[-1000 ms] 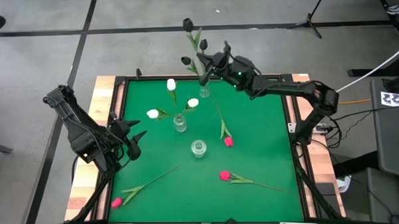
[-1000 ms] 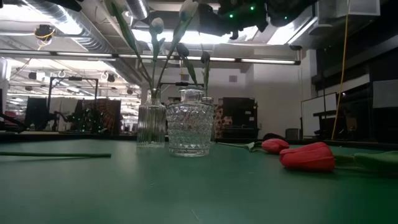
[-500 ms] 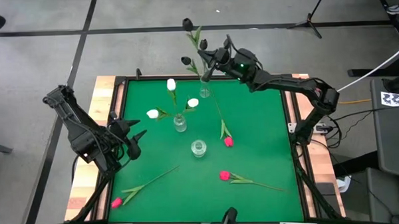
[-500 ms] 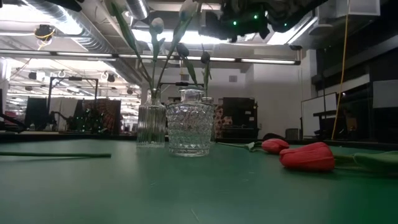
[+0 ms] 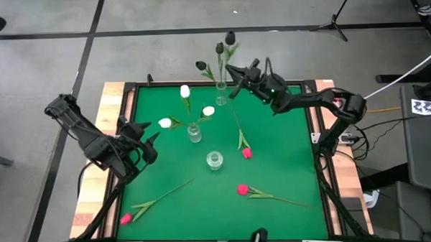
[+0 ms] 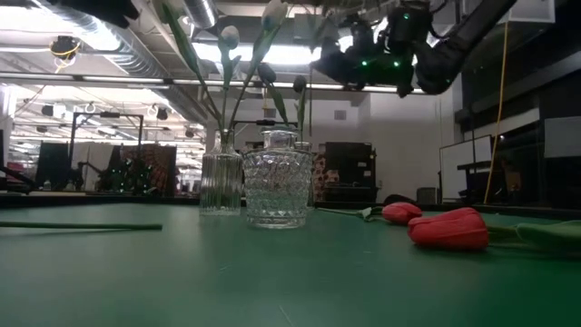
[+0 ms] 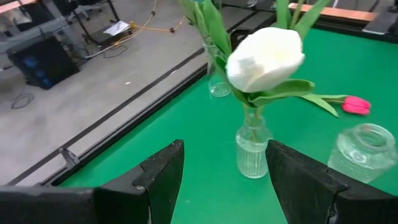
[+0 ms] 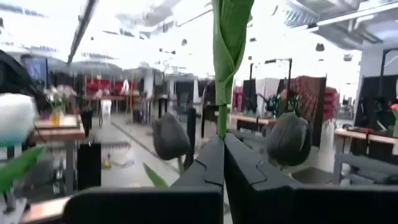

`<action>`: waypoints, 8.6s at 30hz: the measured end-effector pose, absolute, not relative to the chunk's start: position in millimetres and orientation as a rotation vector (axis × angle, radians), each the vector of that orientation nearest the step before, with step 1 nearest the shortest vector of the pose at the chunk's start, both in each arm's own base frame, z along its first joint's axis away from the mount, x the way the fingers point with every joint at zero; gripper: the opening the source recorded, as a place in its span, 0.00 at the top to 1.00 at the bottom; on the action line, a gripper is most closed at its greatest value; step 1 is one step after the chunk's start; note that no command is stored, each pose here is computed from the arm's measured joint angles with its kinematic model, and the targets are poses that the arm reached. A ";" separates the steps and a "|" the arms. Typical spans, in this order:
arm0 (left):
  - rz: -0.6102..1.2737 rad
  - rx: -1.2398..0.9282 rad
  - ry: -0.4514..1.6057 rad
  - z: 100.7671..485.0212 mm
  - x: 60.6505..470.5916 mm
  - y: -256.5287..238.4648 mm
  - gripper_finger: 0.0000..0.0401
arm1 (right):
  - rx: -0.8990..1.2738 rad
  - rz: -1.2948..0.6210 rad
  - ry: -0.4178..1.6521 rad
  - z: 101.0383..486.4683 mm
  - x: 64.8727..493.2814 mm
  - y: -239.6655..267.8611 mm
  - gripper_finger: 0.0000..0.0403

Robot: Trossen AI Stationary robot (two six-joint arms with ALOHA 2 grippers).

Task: Sort flowers into vase by color
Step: Put the black flower into the top transparent vase, then put the top pink flower into the bottom transparent vase

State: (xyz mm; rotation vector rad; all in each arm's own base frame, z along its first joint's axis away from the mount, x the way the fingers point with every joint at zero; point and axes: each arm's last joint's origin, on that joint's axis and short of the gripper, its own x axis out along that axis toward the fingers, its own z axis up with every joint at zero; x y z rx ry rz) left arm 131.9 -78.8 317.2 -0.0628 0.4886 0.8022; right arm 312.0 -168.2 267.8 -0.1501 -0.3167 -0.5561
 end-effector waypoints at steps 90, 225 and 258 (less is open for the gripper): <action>0.851 -0.058 0.497 317.2 136.3 -71.4 0.44 | -0.482 0.017 0.793 254.4 221.5 -116.6 0.55; 0.075 -0.497 0.299 467.3 143.6 -58.0 0.44 | -1.139 0.036 0.647 472.7 282.0 62.0 1.00; -0.381 -0.707 0.289 462.7 251.6 -28.6 0.44 | -1.791 -0.078 0.605 462.3 335.0 106.3 1.00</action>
